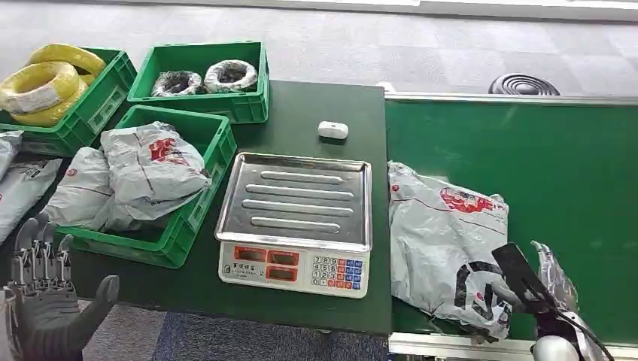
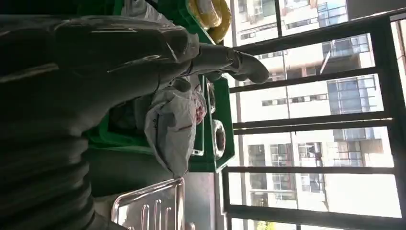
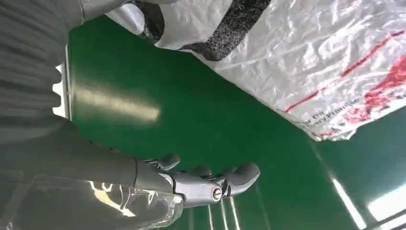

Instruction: Moved the parcel from conveyor to table for the left to box.

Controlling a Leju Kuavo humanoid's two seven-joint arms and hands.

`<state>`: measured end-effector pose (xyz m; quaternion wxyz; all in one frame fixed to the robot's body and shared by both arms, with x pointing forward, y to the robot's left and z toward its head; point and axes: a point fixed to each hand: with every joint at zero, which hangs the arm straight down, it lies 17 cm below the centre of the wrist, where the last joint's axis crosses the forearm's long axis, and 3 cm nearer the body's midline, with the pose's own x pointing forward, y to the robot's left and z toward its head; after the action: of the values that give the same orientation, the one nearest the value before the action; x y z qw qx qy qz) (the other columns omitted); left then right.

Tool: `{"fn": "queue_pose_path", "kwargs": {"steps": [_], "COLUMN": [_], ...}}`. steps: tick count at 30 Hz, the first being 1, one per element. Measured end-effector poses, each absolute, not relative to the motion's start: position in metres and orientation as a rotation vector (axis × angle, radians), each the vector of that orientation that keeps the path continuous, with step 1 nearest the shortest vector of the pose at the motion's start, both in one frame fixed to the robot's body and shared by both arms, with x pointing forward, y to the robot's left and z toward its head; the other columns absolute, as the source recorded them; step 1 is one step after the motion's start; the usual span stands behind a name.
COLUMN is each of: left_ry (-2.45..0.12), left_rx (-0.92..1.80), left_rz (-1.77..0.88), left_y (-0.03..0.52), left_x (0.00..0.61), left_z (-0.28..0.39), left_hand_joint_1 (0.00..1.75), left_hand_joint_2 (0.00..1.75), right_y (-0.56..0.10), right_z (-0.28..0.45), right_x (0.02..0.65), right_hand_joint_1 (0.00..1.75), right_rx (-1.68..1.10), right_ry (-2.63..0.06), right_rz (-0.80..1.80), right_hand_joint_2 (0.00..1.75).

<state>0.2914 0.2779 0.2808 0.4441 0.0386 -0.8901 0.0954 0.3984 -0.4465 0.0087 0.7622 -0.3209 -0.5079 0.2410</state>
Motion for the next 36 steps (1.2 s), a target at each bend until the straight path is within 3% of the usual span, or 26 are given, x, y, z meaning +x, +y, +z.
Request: {"fn": "queue_pose_path", "kwargs": {"steps": [15,20,21,36], "left_ry": [-2.207,-2.203,-2.206,-2.208], "left_rx": [0.039,0.057,0.055,0.062], "left_rz": [0.204,0.215,0.215,0.22], "left_y": [0.265,0.268,0.268,0.271], "left_x": [0.302,0.302,0.301,0.299], "left_z": [0.28,0.28,0.282,0.284], "left_hand_joint_1": [0.0,0.0,0.0,0.0], "left_hand_joint_2": [1.75,1.75,1.75,1.75], "right_y": [-0.464,-0.439,-0.434,-0.362], "right_z": [-0.057,-0.038,-0.034,-0.008], "right_x": [0.418,0.464,0.473,0.521], "right_hand_joint_1": [0.0,0.02,1.69,1.75], "right_rx": [-0.478,-0.447,-0.44,-0.333], "right_ry": [-0.921,-0.977,-0.981,-1.057], "right_rz": [0.649,0.679,0.676,0.708], "right_hand_joint_2": [1.75,1.75,1.75,1.75]}}
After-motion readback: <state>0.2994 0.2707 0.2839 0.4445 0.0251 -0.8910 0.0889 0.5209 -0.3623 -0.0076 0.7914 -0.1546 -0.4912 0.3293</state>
